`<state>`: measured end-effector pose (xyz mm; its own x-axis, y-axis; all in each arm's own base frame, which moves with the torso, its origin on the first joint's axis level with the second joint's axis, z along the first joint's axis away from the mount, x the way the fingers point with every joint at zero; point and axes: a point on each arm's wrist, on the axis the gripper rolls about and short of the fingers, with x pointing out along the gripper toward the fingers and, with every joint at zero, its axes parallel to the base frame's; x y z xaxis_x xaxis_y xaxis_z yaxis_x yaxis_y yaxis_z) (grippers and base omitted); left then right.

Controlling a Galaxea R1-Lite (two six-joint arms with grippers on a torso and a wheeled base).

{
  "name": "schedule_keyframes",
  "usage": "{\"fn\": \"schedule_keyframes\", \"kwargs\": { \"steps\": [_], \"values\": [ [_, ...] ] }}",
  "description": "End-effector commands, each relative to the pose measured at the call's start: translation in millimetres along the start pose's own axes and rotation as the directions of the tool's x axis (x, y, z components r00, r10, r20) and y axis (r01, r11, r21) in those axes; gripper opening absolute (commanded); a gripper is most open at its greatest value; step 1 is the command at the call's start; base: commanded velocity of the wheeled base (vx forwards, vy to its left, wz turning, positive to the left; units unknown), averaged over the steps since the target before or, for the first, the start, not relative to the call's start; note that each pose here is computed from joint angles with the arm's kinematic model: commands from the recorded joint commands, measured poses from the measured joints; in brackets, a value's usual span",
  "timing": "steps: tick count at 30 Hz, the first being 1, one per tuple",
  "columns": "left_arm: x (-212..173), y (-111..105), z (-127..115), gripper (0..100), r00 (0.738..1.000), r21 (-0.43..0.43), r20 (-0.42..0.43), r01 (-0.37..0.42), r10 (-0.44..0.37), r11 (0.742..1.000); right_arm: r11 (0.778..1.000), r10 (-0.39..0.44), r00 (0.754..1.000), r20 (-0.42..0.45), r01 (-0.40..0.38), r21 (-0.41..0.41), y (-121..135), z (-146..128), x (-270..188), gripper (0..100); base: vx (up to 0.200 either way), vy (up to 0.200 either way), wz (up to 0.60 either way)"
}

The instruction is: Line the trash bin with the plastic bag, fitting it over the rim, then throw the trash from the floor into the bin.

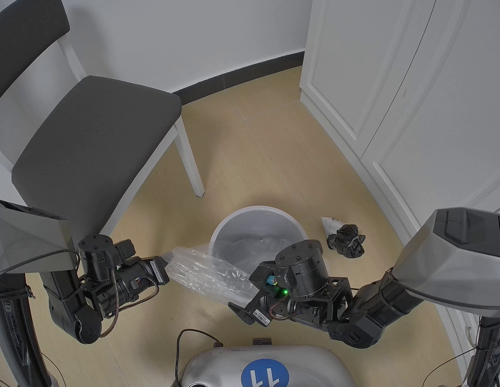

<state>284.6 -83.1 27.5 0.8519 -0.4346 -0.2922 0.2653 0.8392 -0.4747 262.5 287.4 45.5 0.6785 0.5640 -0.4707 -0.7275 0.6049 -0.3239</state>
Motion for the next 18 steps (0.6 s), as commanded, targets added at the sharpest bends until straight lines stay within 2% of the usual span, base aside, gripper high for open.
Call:
{"fn": "schedule_keyframes", "kwargs": {
  "steps": [1,14,18],
  "values": [
    [-0.1,0.3,0.0,0,1.0,-0.001,0.001,-0.001,0.001,1.0,1.0,0.004,1.0,-0.009,-0.004,-0.023,3.1,-1.9,6.7,100,0.0,0.0,0.0],
    [0.3,0.8,-0.9,0,1.0,0.0,-0.003,-0.003,0.003,1.0,0.997,0.059,0.997,-0.051,-0.062,-0.05,24.2,-13.0,-0.8,100,0.0,0.0,0.0],
    [0.3,0.8,-0.9,0,1.0,0.0,-0.003,-0.003,0.003,1.0,0.997,0.057,0.995,-0.08,-0.06,-0.042,22.6,-23.4,7.7,100,0.0,0.0,0.0]
  ]
}}
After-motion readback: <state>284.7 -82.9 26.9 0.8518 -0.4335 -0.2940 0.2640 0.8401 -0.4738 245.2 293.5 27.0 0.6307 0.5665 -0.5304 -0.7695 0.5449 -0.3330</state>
